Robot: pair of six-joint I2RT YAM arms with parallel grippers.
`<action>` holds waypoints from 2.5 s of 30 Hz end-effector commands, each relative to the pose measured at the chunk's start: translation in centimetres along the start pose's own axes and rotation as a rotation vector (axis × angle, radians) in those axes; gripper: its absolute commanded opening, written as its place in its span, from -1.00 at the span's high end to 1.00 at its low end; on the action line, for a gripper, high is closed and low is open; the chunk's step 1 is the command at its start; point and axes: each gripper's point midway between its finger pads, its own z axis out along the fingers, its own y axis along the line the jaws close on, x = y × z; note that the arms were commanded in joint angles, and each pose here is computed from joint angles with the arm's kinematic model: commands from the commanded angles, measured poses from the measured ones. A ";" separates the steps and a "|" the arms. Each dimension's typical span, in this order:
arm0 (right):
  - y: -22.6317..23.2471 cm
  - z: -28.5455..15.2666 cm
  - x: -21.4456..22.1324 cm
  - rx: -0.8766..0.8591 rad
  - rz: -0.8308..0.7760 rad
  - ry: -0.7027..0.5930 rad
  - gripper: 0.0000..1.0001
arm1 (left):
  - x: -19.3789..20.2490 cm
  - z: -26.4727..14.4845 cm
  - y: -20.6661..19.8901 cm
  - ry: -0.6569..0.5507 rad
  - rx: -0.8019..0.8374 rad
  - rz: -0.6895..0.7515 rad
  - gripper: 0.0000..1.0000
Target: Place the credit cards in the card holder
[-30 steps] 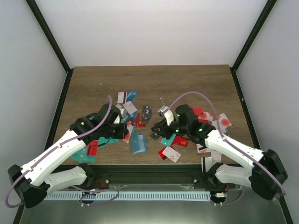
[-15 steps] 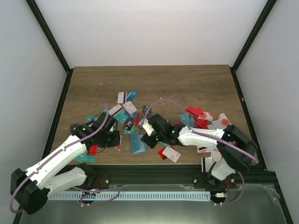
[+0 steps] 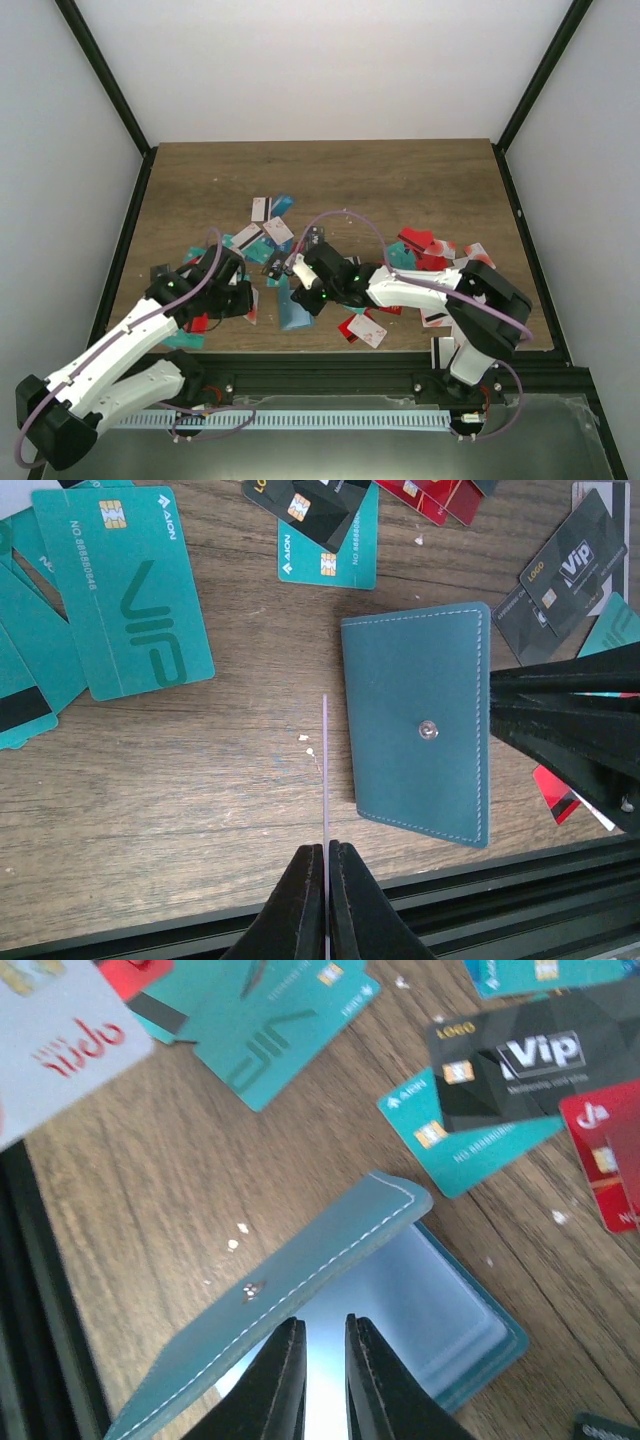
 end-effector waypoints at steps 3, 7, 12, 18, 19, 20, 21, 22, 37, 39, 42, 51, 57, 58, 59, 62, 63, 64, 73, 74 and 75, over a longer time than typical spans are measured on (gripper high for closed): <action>2.7 0.1 -3.1 -0.078 -0.033 -0.057 0.70 | -0.2 -0.8 0.2 -0.025 0.007 -0.026 0.92; 3.5 1.2 -3.1 -0.109 -0.034 -0.037 0.65 | -0.1 -1.0 0.2 -0.028 0.011 -0.031 0.92; 4.3 2.6 -3.0 -0.152 -0.027 -0.016 0.57 | 0.2 -1.3 0.2 -0.030 0.038 -0.047 0.92; 4.8 4.3 -3.0 -0.191 -0.021 0.006 0.44 | 0.1 -2.0 -0.4 -0.045 0.098 -0.058 0.92; 4.9 4.7 -2.9 -0.197 -0.018 0.013 0.42 | 0.0 -2.3 -0.6 -0.055 0.116 -0.060 0.92; 5.0 5.0 -2.9 -0.204 -0.015 0.018 0.41 | 0.0 -2.6 -0.8 -0.066 0.132 -0.062 0.92; 5.0 5.2 -3.0 -0.211 -0.013 0.019 0.40 | -0.1 -2.7 -0.9 -0.070 0.142 -0.065 0.92; 5.1 5.5 -2.9 -0.216 -0.010 0.024 0.39 | -0.2 -2.7 -1.0 -0.072 0.148 -0.069 0.92; 4.6 7.5 -1.7 -0.207 0.000 0.066 0.33 | -0.1 -0.4 -2.4 -0.039 0.258 -0.053 0.92; 4.7 7.4 -1.8 -0.209 -0.001 0.066 0.33 | -0.3 -0.3 -2.5 -0.050 0.269 -0.050 0.92; 4.9 7.2 -2.0 -0.219 -0.004 0.064 0.32 | -0.4 0.6 -2.2 -0.039 0.248 -0.042 0.92; 4.9 6.1 -0.4 -0.223 -0.009 0.088 0.30 | -1.9 2.2 0.3 -0.057 0.150 -0.045 0.92; 4.4 4.8 0.9 -0.216 0.001 0.099 0.27 | -2.5 2.6 1.9 -0.069 0.077 -0.105 0.92; 4.4 4.6 1.2 -0.216 0.003 0.102 0.27 | -2.4 2.7 2.0 -0.065 0.070 -0.110 0.92; 4.3 4.5 1.4 -0.217 0.003 0.106 0.28 | -2.4 2.9 2.1 -0.062 0.061 -0.116 0.92; 4.3 4.2 2.2 -0.219 -0.001 0.117 0.27 | -2.5 3.3 2.3 -0.049 0.049 -0.126 0.92; 4.3 4.0 2.5 -0.218 -0.002 0.121 0.28 | -2.5 3.4 2.3 -0.044 0.048 -0.127 0.92; 4.3 3.9 2.7 -0.218 -0.003 0.123 0.28 | -2.6 3.6 2.2 -0.042 0.053 -0.130 0.92; 3.9 2.7 3.1 -0.189 -0.035 0.118 0.27 | -4.1 6.3 0.5 -0.009 0.109 -0.164 0.92; 3.8 2.7 3.2 -0.183 -0.039 0.117 0.28 | -4.2 6.7 0.1 -0.003 0.127 -0.141 0.92; 3.8 2.6 3.2 -0.179 -0.044 0.115 0.28 | -4.3 7.2 -0.4 0.008 0.147 -0.122 0.92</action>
